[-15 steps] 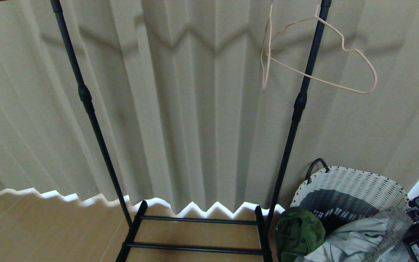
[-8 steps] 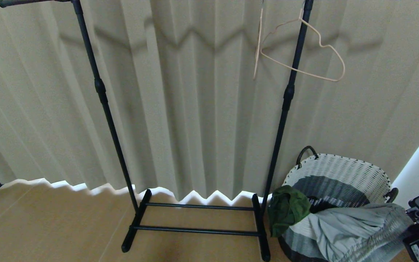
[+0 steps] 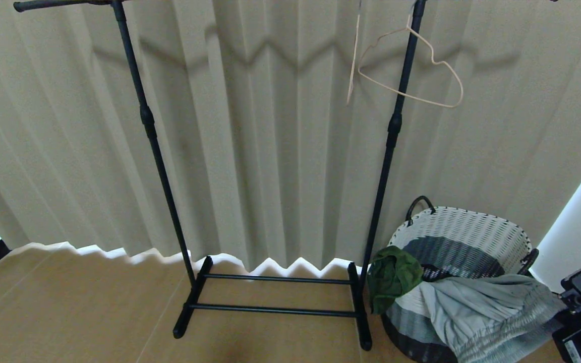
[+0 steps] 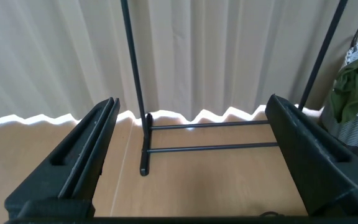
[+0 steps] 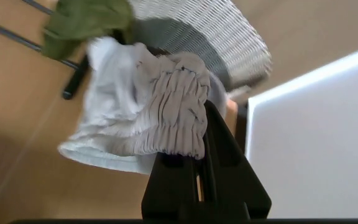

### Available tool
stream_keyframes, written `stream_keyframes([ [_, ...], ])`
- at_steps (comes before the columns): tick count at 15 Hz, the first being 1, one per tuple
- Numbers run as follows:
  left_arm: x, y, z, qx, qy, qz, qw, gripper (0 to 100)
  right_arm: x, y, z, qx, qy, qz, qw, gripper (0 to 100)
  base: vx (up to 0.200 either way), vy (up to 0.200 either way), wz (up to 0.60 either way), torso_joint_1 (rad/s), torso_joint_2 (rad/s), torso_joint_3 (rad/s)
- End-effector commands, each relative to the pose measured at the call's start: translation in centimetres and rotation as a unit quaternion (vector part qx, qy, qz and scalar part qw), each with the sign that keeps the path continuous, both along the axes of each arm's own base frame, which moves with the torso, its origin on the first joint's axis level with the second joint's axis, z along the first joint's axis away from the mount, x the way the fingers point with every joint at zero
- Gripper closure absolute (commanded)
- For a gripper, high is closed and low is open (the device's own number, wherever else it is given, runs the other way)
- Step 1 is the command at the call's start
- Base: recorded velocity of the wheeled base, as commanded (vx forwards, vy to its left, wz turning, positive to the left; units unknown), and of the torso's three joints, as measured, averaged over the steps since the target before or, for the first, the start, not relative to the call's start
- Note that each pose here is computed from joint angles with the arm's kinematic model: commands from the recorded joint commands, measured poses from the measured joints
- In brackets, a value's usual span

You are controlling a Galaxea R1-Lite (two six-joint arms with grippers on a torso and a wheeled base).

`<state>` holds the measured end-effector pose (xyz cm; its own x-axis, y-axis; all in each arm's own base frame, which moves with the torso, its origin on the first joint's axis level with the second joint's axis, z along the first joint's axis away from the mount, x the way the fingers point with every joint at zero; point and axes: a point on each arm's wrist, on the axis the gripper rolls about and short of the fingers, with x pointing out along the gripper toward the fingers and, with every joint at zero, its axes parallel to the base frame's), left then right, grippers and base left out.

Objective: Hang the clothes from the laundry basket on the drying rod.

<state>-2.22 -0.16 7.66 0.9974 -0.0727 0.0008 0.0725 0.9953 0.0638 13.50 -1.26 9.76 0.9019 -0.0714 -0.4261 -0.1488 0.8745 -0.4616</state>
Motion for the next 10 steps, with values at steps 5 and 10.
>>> stream_keyframes([
  [5,0.0,-0.1,0.0,0.005,0.0,-0.033,0.9995,0,1.5,4.8,2.6,0.07,-0.051,0.158,0.9837,100,0.0,0.0,0.0,0.0,0.0,0.0],
  [10,-0.1,-0.3,0.1,0.022,-0.009,-0.062,0.9978,0,0.8,7.7,7.0,0.134,-0.059,0.232,0.9616,100,0.0,0.0,0.0,0.0,0.0,0.0],
])
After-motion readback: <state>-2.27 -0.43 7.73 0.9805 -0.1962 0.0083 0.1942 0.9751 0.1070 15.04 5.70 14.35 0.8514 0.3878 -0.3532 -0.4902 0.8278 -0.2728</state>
